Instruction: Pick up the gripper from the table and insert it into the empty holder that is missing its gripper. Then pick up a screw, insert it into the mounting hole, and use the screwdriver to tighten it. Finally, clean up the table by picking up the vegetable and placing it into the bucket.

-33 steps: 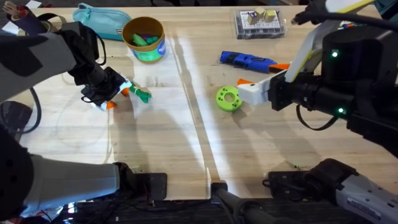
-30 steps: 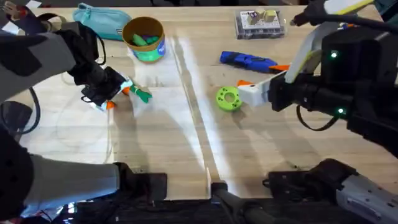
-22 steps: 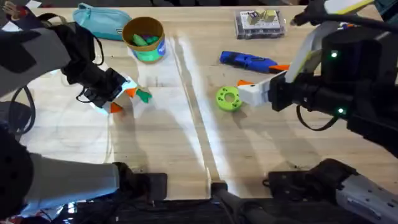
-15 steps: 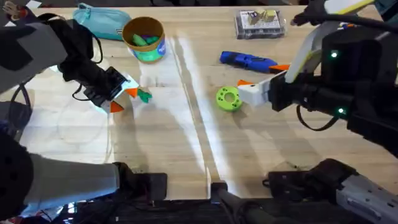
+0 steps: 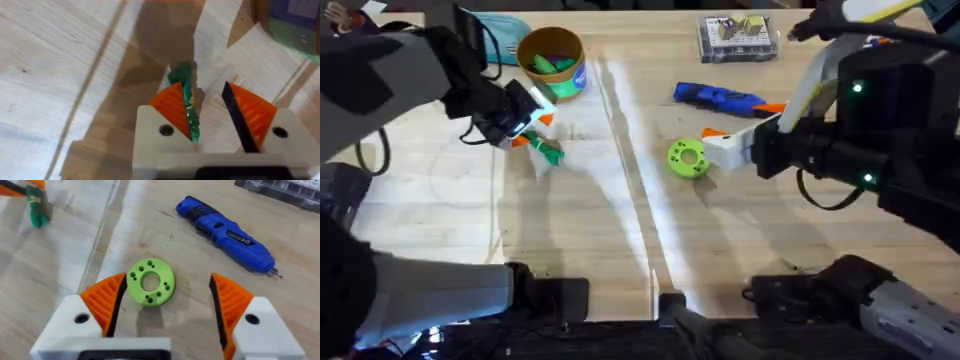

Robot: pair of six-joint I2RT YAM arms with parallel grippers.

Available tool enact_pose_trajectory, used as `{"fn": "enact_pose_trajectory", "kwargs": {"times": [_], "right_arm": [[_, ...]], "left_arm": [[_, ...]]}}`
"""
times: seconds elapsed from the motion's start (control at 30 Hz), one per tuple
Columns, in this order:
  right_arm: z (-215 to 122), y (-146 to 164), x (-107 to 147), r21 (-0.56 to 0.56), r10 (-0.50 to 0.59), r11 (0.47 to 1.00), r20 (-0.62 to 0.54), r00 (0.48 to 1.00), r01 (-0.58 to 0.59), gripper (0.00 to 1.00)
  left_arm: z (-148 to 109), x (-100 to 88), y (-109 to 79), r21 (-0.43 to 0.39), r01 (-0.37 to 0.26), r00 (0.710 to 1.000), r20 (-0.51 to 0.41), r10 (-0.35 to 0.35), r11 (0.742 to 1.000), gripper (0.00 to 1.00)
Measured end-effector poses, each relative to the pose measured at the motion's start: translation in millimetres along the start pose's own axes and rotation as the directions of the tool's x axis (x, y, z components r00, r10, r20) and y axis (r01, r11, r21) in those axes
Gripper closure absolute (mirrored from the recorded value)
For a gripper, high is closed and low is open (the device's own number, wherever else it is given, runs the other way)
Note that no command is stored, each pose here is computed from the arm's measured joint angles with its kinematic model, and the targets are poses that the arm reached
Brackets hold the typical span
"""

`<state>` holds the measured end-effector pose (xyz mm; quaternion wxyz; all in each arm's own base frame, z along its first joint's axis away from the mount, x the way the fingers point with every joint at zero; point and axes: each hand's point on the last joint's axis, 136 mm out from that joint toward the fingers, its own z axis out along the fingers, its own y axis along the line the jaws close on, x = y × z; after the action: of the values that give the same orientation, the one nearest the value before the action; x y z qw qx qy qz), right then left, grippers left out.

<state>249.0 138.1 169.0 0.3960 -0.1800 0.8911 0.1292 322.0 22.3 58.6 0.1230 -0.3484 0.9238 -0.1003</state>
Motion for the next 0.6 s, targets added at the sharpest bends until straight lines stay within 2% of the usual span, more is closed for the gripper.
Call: {"fn": "enact_pose_trajectory", "kwargs": {"times": [0.1,0.37,0.53,0.6], "right_arm": [[0.0,0.0,0.0,0.000,0.000,1.000,0.000,1.000,0.000,0.026],[0.0,0.0,0.0,0.000,0.000,1.000,0.000,1.000,0.000,0.026],[0.0,0.0,0.0,0.000,0.000,1.000,0.000,1.000,0.000,0.026],[0.0,-0.1,0.0,0.001,0.000,1.000,0.000,1.000,0.000,0.026]], "left_arm": [[14.0,8.5,-1.9,-0.026,-0.015,0.999,-0.037,0.014,1.000,0.492],[16.0,9.4,4.4,-0.074,0.016,0.999,-0.049,-0.020,0.997,0.492],[22.0,17.8,10.9,-0.107,0.019,0.996,-0.089,-0.028,0.994,0.492],[21.4,19.2,12.3,-0.113,0.022,0.995,-0.094,-0.033,0.993,0.538]]}}
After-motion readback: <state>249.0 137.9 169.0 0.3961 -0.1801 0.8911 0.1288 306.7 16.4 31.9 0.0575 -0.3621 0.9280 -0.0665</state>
